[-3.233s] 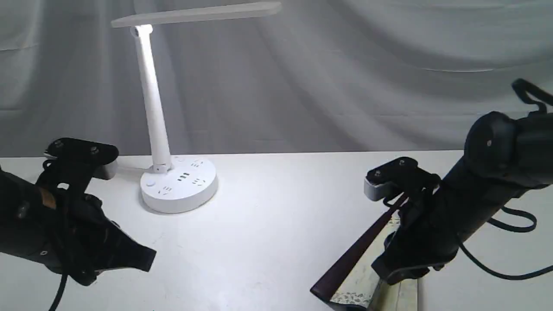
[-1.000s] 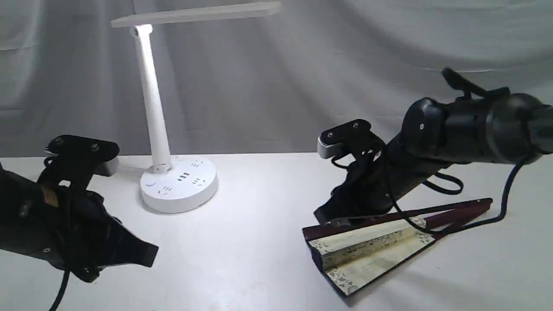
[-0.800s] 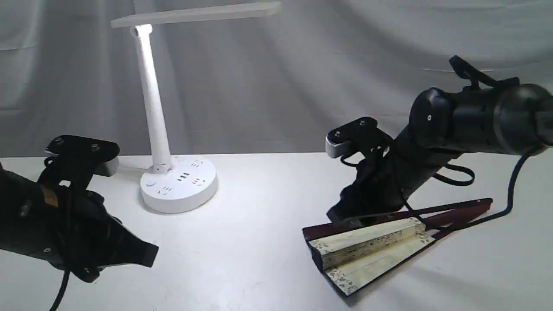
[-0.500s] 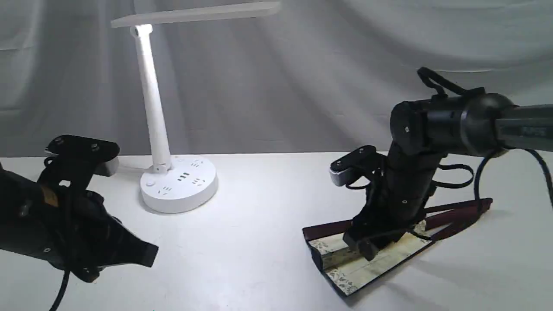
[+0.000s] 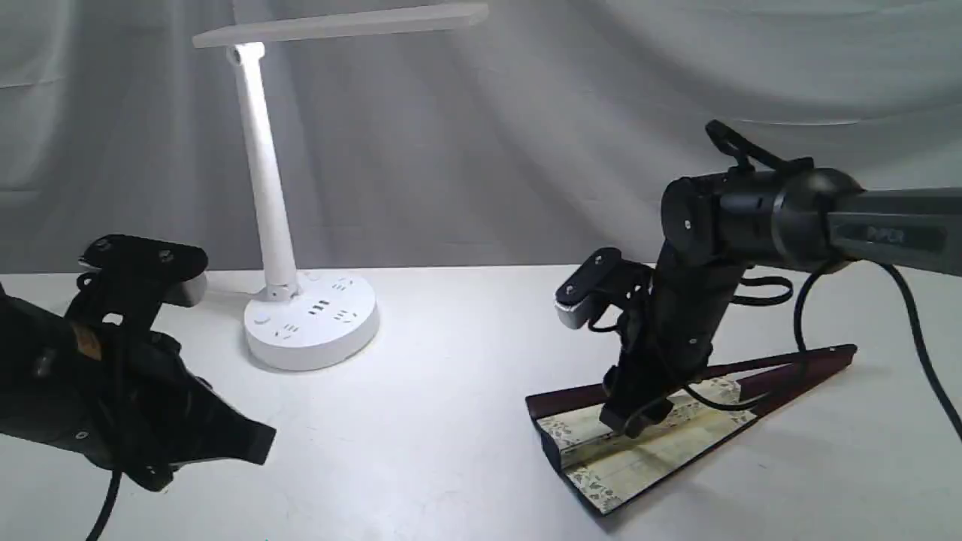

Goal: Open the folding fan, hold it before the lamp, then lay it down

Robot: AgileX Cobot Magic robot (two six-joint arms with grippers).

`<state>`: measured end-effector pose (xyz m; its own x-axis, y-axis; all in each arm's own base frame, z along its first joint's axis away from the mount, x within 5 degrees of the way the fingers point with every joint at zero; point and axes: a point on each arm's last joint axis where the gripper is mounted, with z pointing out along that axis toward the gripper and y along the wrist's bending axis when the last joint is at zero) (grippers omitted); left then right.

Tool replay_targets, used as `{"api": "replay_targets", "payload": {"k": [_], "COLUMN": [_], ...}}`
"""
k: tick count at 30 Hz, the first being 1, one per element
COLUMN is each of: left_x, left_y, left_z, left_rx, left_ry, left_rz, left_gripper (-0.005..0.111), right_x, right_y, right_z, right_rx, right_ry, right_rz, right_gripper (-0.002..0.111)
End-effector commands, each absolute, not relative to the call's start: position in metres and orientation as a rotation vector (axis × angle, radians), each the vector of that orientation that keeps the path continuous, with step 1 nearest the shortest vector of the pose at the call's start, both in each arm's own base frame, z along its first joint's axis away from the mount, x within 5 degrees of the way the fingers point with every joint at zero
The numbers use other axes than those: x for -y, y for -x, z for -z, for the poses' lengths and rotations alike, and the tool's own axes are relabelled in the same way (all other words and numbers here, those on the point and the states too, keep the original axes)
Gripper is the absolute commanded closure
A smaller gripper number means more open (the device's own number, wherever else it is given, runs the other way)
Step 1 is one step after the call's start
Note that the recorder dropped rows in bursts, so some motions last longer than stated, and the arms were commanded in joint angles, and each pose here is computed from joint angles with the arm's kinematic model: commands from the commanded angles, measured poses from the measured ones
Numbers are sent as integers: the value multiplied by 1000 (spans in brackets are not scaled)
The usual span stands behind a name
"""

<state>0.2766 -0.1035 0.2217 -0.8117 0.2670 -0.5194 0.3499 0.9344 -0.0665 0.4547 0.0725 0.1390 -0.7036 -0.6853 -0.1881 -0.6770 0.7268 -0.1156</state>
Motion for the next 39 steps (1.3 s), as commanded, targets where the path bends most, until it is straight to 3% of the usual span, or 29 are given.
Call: {"api": "replay_targets", "payload": {"k": [1, 20, 26, 33, 39], "left_x": [106, 106, 106, 106, 106], "left_y": [-278, -278, -278, -278, -278], "left_z": [-225, -225, -225, -225, -225], "left_rx": [-2548, -2548, -2548, -2548, -2548], "left_ry": [-441, -441, -441, -441, -441], "left_rz": [224, 224, 224, 224, 224], "left_gripper": [107, 107, 107, 107, 107], "right_x": [-70, -70, -69, -70, -72], "right_y": [-456, -457, -455, -455, -457], "right_z": [-131, -115, -115, -115, -115], "right_rx": [-2659, -2653, -2649, -2642, -2774], "right_ry": [1251, 1340, 1402, 1387, 1019], "right_rz": [76, 74, 75, 67, 22], "right_gripper": [53, 53, 42, 43, 43]}}
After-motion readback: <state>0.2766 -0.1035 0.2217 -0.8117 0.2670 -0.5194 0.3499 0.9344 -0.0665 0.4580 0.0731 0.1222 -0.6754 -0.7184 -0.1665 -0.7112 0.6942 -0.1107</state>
